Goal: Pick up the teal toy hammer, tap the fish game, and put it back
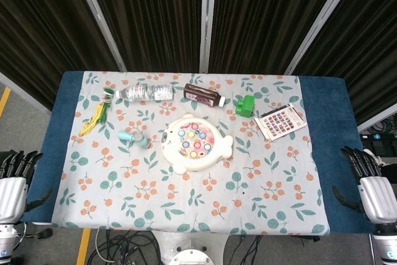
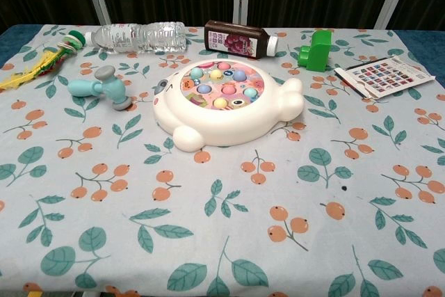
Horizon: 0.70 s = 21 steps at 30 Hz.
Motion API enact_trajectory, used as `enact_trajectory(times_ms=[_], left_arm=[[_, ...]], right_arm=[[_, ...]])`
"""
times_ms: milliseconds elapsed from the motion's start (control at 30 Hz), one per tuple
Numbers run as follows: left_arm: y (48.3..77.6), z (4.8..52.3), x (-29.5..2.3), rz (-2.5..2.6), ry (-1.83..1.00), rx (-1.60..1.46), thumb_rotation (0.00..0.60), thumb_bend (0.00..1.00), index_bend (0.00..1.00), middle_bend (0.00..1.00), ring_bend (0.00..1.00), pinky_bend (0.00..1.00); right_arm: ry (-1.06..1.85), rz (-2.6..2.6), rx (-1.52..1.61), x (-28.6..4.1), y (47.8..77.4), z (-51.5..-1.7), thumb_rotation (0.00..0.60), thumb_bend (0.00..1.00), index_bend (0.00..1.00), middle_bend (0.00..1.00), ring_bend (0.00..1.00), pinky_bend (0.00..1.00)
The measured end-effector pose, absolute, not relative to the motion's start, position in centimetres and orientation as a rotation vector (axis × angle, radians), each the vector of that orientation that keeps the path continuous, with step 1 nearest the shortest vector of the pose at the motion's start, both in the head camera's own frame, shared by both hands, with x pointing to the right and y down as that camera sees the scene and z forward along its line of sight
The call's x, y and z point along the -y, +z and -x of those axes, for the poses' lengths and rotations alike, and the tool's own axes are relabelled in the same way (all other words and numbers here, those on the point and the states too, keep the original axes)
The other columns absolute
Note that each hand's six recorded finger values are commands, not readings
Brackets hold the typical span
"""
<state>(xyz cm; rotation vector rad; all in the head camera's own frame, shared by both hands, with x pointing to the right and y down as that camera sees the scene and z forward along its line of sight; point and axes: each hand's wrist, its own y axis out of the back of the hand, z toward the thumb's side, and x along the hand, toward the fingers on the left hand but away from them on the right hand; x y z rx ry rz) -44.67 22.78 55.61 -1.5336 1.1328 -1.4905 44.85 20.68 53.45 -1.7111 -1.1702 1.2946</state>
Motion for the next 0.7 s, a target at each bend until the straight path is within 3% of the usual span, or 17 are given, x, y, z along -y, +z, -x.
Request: enact_trajectory(times_ms=[400,700], left_arm=[[56.2,43.0,-20.9,1.575,-1.423,-1.056,0.600,0.21,0.17,0.15,0.00,0.02],[59.7,38.2,-14.0,1.725,-1.273,-0.847,0.600,0.25,0.26,0.22,0.11,0.11]], right_arm=[[1.279,1.695,1.173,-20.9,52.7,-45.1,0.600,0.22,0.00,0.08,0.00,0.00],[1.276,1.664,1.160,-20.9,51.8,-44.8,0.600,0.22,0.00,0.09,0.00,0.00]])
